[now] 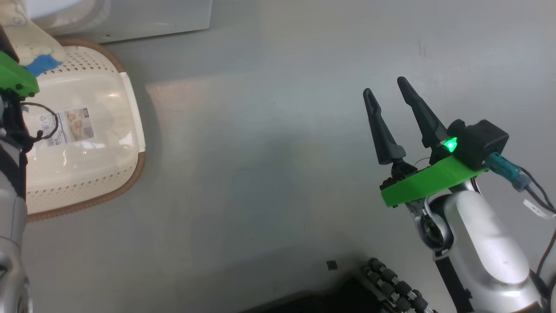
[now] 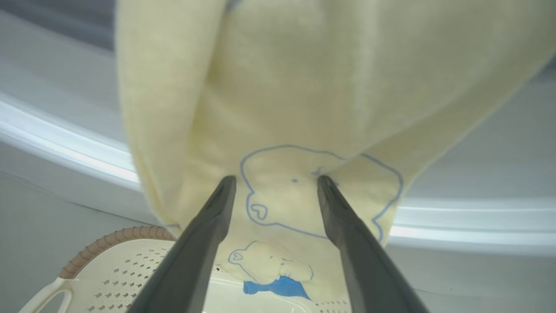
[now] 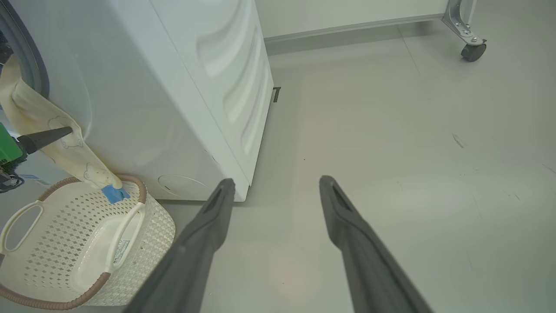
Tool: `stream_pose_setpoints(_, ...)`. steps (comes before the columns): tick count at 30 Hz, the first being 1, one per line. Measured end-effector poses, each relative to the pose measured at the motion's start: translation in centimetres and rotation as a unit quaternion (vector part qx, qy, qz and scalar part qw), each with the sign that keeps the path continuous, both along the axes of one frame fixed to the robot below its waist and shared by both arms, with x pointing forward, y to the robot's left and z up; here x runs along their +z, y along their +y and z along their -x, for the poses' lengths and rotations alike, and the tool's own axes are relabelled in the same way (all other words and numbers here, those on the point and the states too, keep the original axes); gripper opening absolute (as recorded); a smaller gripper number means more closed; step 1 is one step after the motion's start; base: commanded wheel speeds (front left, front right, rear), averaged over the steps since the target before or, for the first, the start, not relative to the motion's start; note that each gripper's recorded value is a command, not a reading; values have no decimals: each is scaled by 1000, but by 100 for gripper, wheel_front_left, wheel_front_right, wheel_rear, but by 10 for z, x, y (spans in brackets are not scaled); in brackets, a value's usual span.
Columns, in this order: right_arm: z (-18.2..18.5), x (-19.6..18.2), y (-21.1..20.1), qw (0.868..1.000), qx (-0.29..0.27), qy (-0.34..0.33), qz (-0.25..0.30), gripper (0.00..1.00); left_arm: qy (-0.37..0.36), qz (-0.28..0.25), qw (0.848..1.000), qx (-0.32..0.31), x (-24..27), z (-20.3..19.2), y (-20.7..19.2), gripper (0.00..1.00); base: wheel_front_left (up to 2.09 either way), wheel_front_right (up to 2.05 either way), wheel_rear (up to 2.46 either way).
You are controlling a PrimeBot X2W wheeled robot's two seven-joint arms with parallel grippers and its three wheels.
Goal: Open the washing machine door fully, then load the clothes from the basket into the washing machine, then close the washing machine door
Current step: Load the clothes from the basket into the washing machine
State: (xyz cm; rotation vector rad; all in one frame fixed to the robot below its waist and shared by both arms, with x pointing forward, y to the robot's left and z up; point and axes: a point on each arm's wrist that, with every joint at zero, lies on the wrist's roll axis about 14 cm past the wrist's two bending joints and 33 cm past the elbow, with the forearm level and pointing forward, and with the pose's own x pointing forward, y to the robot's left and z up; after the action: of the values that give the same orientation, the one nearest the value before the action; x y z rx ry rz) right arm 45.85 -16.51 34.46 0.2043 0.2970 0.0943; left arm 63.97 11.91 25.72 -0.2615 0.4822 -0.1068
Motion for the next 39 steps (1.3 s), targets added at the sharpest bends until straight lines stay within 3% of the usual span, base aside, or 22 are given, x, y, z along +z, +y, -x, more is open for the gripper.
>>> stream_pose_setpoints(2, -1, 0, -1, 1000, 0, -1, 1, 100, 6, 2, 1000, 3, -3, -1, 0, 100, 0, 0, 0)
stream_pose_setpoints(3, -2, 0, -1, 1000, 0, -2, 2, 100, 8, 3, 1000, 5, -4, -1, 1, 84, 0, 0, 0)
stream_pose_setpoints(4, -2, 0, -1, 1000, -1, -2, 2, 100, 9, 4, 1000, 6, -5, -1, 1, 44, 0, 0, 0)
stream_pose_setpoints(6, -2, 0, -2, 1000, -2, -2, 0, 100, 9, 7, 1000, 4, -4, -2, 0, 0, 0, 0, 0)
stream_pose_setpoints(21, -6, 8, 5, 1000, 4, -12, -8, 100, -40, 6, 999, 18, 28, -9, 19, 0, 0, 0, 0)
stream_pose_setpoints(27, -7, 19, 8, 1000, 8, -25, -11, 100, -81, -21, 997, 0, 54, -2, 26, 0, 0, 0, 0)
stream_pose_setpoints(34, -7, 25, 15, 999, 16, -33, -13, 100, -225, -39, 974, 0, 143, -23, 36, 0, 0, 0, 0)
stream_pose_setpoints(39, -6, 20, 17, 999, 18, -26, -15, 100, -239, -42, 970, -5, 146, -20, 36, 0, 0, 0, 0)
